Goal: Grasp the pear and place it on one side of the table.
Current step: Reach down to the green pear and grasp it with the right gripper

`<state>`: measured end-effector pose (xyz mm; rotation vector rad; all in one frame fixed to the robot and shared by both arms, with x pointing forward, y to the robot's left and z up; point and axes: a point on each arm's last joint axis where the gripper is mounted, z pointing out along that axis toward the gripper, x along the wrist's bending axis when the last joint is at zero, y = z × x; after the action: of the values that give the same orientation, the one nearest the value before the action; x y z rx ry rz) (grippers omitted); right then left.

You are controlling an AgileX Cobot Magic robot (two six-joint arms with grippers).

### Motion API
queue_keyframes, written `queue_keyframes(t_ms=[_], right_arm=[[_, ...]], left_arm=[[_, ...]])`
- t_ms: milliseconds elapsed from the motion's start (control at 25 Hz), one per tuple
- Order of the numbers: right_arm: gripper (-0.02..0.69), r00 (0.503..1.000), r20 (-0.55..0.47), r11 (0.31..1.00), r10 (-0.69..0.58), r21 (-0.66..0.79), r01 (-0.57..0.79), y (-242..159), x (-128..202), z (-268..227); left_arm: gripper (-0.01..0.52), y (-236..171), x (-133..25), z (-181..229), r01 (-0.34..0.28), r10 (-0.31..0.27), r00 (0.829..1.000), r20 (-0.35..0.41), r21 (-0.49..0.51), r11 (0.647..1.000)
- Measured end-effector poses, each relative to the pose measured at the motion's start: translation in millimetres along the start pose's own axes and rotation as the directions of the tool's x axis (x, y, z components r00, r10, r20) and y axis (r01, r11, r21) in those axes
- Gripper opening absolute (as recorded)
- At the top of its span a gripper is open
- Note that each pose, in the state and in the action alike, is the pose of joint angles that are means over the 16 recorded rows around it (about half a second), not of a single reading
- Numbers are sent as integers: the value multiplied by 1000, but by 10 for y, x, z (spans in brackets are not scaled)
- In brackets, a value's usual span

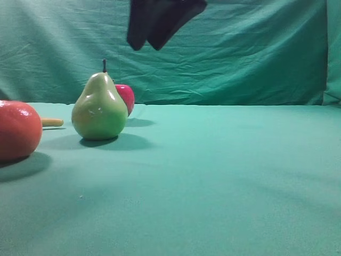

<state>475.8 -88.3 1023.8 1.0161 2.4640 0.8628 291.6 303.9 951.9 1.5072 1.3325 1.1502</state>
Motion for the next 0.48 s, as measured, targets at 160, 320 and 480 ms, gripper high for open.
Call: queue_keyframes(t_ms=[160,320,480], right_arm=[[224,998,-35,999,-44,-12,44,210,184,227],[387,996,-58,997,-72,-18,71,361,325,439],[544,994,-71,996,-88,-16,87,461,424,641]], left_arm=[[0,0,0,0,0,0,1000,0,0,1000],[0,0,0,0,0,0,1000,0,0,1000],[0,0,0,0,0,0,1000,0,0,1000]])
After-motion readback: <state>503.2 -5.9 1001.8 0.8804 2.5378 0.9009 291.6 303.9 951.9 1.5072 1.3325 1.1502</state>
